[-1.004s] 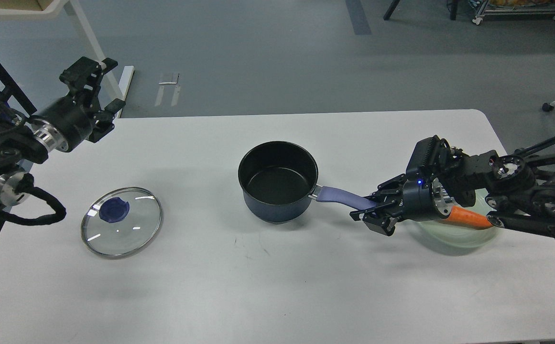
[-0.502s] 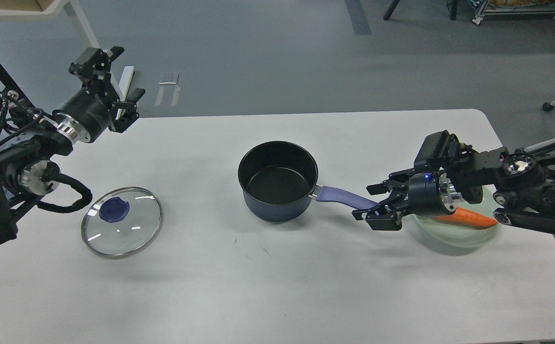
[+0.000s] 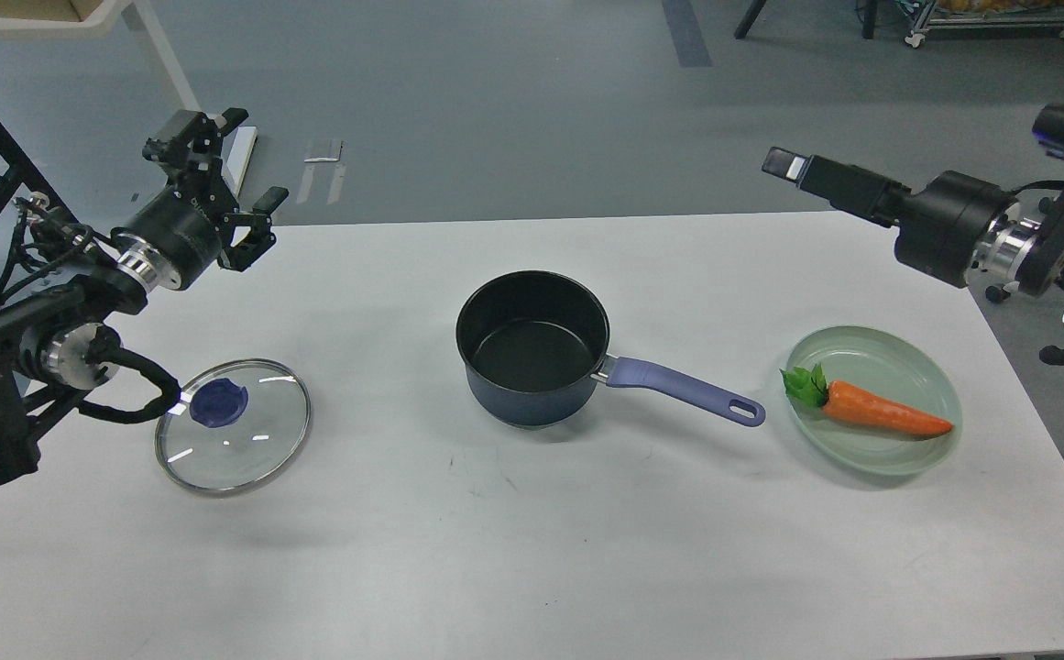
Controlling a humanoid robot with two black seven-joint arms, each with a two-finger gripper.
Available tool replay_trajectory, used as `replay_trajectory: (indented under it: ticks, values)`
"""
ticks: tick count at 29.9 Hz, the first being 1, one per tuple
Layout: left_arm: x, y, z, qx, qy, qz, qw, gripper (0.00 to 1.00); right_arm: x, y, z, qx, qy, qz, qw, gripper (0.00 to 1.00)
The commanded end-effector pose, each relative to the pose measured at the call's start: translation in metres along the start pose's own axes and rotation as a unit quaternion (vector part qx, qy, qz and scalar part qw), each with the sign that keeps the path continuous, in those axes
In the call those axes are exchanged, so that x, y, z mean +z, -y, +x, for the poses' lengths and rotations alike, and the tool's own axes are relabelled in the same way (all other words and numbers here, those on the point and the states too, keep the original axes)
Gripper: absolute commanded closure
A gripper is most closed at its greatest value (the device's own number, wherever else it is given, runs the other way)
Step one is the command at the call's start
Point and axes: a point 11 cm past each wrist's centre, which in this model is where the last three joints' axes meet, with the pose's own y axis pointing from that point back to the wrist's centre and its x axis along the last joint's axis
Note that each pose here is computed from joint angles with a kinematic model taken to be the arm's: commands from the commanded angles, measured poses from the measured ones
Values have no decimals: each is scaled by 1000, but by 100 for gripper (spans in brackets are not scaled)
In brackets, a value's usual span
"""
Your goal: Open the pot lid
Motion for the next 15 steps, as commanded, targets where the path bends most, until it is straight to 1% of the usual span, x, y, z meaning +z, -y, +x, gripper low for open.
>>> replay_trajectory:
  ticks: [1,5,10,13,15]
  values:
    - [-3,-1,-1,-1,-3,2,1000,1,26,-4,3,82,83,-26,993,1]
    - [-11,0,-5,-1,-17,2,1000,1,60,0,-18,142,194,-59,969,1]
    - [-20,2,-11,2,-37,-3,999,1,82,5,-32,212,328,-70,918,1]
    - [-26,0,-13,3,-43,0,999,1,90,4,-44,226,376,-73,896,0]
    - [-28,-1,-13,4,-48,-1,999,1,93,3,-52,213,394,-69,891,0]
